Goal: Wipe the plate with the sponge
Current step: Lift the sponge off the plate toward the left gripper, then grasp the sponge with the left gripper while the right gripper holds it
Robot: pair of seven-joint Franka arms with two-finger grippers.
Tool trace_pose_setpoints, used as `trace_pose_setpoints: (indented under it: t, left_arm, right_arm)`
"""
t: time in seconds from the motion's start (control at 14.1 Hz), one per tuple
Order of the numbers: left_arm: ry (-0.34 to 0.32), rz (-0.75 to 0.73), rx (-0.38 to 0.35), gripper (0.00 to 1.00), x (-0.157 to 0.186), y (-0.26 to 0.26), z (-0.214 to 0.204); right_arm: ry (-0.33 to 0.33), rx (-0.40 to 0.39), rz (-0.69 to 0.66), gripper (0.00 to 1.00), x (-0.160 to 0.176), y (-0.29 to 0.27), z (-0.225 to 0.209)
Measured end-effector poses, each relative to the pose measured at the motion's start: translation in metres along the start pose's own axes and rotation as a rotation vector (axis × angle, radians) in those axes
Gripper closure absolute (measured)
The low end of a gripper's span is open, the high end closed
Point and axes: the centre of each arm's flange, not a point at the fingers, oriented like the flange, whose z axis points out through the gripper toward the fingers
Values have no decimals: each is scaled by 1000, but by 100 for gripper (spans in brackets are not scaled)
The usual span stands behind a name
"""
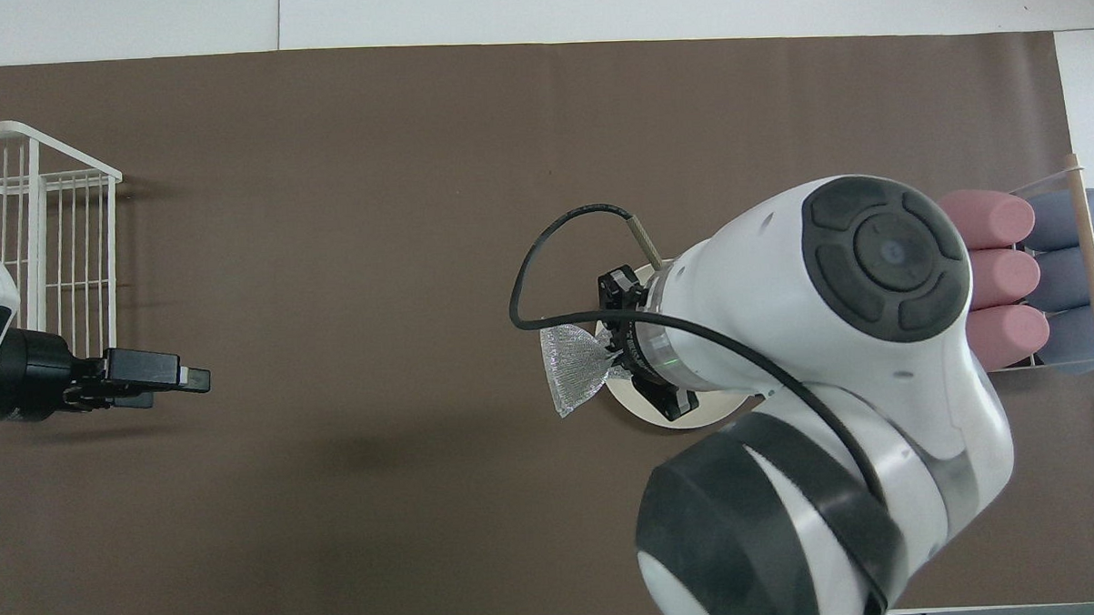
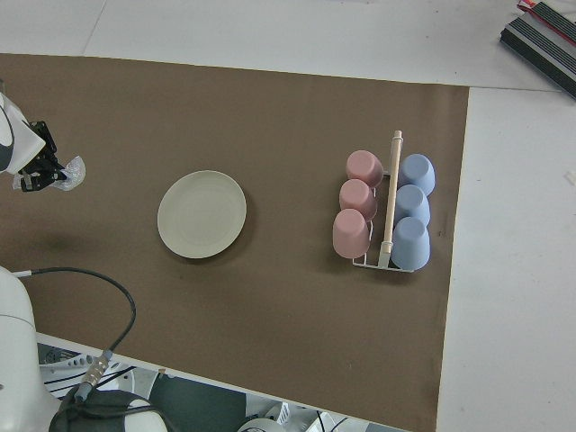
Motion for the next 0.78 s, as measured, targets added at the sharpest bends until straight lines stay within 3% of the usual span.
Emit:
trace_pose_setpoints:
  t: [0.21, 0.42, 0.78]
  left_arm:
    - [-35, -14, -141, 0, -4, 14, 3]
    - [-71, -21, -259, 0, -8, 26, 7]
    - [-129, 108, -371, 0, -16, 71, 50]
  right_arm:
    - [-23, 13, 79, 93, -31, -16, 10]
    - [-23, 17, 95, 93, -33, -31, 15]
    - [-25, 19, 96, 93, -33, -32, 13]
